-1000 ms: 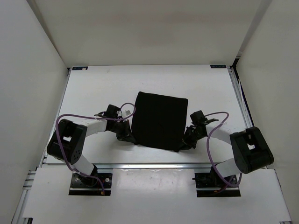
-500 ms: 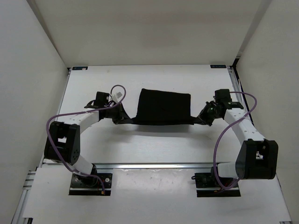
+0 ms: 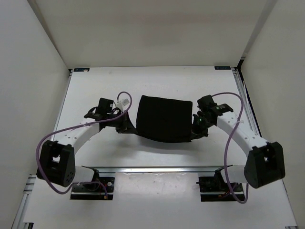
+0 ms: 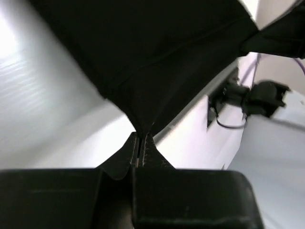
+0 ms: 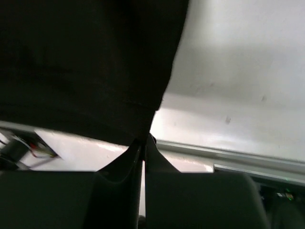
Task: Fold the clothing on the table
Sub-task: Fold the skirt
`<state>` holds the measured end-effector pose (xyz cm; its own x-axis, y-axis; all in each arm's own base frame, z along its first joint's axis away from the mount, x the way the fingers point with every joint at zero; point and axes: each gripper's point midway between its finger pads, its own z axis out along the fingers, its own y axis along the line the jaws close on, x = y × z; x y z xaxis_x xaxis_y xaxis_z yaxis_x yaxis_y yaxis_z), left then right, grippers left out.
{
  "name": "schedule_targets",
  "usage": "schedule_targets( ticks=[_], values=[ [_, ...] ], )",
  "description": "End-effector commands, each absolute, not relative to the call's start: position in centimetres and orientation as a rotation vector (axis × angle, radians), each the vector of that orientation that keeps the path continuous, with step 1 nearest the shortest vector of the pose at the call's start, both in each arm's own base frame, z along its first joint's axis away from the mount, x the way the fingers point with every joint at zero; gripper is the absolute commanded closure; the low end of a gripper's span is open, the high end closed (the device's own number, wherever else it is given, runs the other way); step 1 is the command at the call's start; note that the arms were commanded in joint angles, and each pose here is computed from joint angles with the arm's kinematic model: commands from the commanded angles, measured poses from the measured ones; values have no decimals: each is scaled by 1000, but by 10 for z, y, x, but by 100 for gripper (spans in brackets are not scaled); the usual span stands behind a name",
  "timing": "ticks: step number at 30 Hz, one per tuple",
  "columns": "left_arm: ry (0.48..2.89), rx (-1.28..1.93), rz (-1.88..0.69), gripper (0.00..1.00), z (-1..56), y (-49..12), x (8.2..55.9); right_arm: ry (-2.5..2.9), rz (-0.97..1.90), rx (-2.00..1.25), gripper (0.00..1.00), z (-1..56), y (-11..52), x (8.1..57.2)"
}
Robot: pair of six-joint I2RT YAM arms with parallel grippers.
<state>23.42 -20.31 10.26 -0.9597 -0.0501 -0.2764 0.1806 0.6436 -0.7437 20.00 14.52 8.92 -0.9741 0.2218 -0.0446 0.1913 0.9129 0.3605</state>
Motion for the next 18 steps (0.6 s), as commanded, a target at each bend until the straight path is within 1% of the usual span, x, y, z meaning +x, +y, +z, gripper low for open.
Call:
schedule_targets(
  ticks=[1,3,5,6,8,9,11,12,13,15,16,17,18],
  values=[
    [2404,328,-1264,100,162,-212,238,2878,470,170,100,131,143,198],
    [2333,324,-1242,100,188,-208,258,2789,490,147,100,155,143,208],
    [2214,342,-1243,100,235,-208,284,2707,480,148,100,178,138,228],
    [2194,342,-1251,100,244,-209,289,2643,470,106,100,197,138,242],
    [2084,357,-1264,100,287,-214,310,2498,451,103,100,236,129,275],
    [2035,368,-1250,100,308,-216,317,2484,436,130,100,238,123,288],
    [2021,323,-1191,100,319,-214,343,2360,438,134,100,272,115,322],
    [1986,309,-1163,100,333,-214,355,2347,422,162,100,274,107,336],
    [2006,271,-1156,100,328,-212,369,2316,403,174,100,281,100,354],
    [1934,264,-1140,100,353,-212,393,2260,381,167,100,300,93,381],
    [1915,246,-1121,100,360,-211,409,2272,350,173,100,295,91,392],
    [1924,244,-1120,100,355,-215,419,2228,347,178,100,312,87,401],
    [1894,267,-1109,100,363,-220,429,2209,344,165,100,318,88,412]
  ],
)
